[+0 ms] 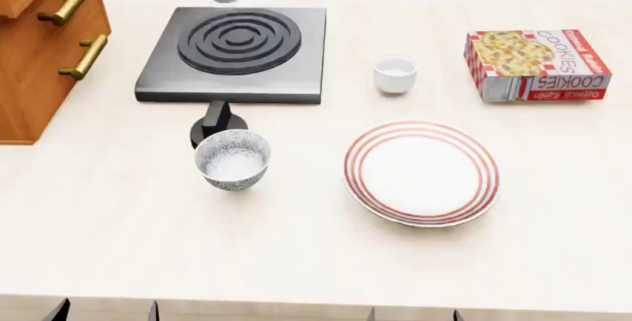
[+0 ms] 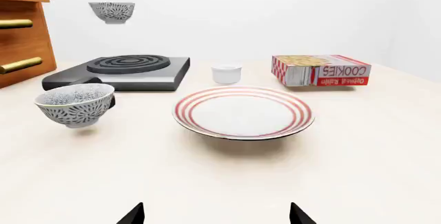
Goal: Pick the akita bowl on the stove and place it on the plate.
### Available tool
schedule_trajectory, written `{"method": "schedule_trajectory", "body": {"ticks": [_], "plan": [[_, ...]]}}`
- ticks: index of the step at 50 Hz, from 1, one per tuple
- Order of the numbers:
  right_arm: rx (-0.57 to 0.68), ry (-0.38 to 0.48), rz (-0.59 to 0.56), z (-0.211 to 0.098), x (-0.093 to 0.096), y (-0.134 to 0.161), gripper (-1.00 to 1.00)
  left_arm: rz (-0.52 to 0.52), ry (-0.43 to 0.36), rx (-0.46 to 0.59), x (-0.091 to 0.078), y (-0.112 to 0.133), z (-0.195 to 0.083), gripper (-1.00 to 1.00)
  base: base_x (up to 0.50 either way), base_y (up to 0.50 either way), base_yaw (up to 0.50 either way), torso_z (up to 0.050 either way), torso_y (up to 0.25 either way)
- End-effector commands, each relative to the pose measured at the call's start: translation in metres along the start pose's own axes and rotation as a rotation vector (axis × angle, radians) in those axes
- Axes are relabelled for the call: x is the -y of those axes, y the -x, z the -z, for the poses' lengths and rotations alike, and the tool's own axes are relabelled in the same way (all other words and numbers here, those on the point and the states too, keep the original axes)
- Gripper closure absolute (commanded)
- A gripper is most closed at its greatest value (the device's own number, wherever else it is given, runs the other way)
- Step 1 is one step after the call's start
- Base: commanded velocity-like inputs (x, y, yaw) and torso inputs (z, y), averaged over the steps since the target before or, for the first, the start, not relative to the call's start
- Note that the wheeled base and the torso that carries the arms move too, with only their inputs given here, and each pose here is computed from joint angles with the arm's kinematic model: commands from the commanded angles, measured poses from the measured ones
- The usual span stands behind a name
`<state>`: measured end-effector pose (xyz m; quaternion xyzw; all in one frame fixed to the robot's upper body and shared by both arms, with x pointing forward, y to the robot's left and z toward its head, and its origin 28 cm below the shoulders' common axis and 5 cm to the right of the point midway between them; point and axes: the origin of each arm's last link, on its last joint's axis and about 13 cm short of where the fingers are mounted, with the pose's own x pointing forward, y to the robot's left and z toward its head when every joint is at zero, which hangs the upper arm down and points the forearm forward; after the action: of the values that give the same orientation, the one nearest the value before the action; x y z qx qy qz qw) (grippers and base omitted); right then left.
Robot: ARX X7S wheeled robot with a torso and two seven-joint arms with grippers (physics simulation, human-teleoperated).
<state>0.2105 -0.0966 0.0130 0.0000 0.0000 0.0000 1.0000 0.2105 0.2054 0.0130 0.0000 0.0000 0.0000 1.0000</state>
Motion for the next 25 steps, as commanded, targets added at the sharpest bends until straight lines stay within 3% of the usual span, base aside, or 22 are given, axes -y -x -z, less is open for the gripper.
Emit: {"method": "schedule_trajectory", "body": {"ticks": [1, 25], "plan": [[0.0, -0.006, 0.006, 0.0, 0.0003, 0.0003, -1.0, 0.001, -0.001, -0.001, -0.0001, 0.0002, 0.0004, -1.0, 0.0, 0.0, 0.0, 0.0, 0.0], [-0.008, -0.006, 0.004, 0.0016, 0.001, 0.0005, -1.0, 0.002, -0.018, 0.023, 0.0002, 0.0002, 0.0002, -1.0, 0.0, 0.0, 0.0, 0.0, 0.0]]}}
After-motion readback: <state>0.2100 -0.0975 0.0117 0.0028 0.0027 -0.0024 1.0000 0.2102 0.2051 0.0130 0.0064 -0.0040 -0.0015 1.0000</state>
